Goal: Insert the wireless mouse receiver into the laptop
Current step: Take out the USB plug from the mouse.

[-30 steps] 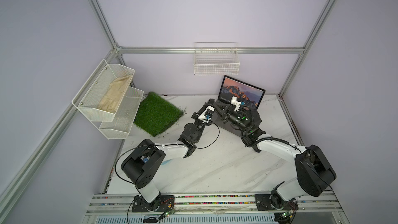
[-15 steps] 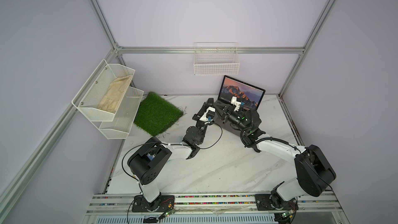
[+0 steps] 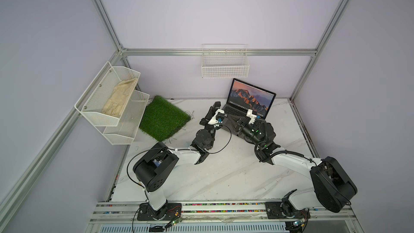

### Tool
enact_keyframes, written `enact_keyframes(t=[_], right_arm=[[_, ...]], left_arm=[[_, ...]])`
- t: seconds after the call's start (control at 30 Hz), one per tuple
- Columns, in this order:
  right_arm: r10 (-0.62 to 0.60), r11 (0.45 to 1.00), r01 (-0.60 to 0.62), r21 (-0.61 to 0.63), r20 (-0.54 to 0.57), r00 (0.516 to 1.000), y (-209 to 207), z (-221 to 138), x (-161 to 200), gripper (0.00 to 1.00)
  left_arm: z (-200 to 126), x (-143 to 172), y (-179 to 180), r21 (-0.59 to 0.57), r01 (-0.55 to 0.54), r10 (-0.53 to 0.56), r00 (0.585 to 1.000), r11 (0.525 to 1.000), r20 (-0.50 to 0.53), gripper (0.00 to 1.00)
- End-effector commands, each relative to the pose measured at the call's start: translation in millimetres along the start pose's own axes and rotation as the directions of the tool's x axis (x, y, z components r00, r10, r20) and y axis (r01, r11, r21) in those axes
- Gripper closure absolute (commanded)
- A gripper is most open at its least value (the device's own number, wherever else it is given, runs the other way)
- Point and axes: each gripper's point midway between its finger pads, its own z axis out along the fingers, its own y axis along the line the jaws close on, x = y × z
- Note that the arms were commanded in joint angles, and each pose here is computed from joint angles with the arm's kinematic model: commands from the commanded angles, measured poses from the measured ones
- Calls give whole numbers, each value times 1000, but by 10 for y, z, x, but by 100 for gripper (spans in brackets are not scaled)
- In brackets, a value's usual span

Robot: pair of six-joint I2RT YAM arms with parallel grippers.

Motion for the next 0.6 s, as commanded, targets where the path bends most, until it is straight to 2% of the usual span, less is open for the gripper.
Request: enact_keyframes(t=[0.0, 0.03, 0.1, 0.2, 0.33, 0.43, 0.57], right_arm=[[69, 997, -68, -31, 50, 996, 119, -162, -96, 97], [69, 998, -67, -21, 61, 996, 80, -209, -137, 97], [52, 998, -54, 15, 105, 993, -35, -383, -291, 97], [16, 987, -42, 156, 166, 986, -395, -718, -569, 97], [-17, 955, -51, 294, 226, 974, -807, -1200, -855, 98], [-77, 912, -24, 410, 228, 971, -1030, -1429, -997, 99], [-147, 881, 42, 471, 188, 971, -1068, -1472, -1120, 99]], left_arm=[[69, -224, 126, -20, 26, -24, 998, 999, 55, 100], [25, -225, 59, 28, 15, -17, 997, 999, 72, 100], [-140, -149, -242, 203, -65, 48, 995, 977, 88, 100], [-474, 58, -597, 382, -210, 193, 978, 900, 82, 100], [-975, 306, -914, 529, -370, 378, 921, 764, 97, 100], [-1327, 554, -1146, 615, -488, 523, 841, 620, 140, 99], [-1733, 999, -1414, 670, -658, 707, 651, 343, 278, 99]])
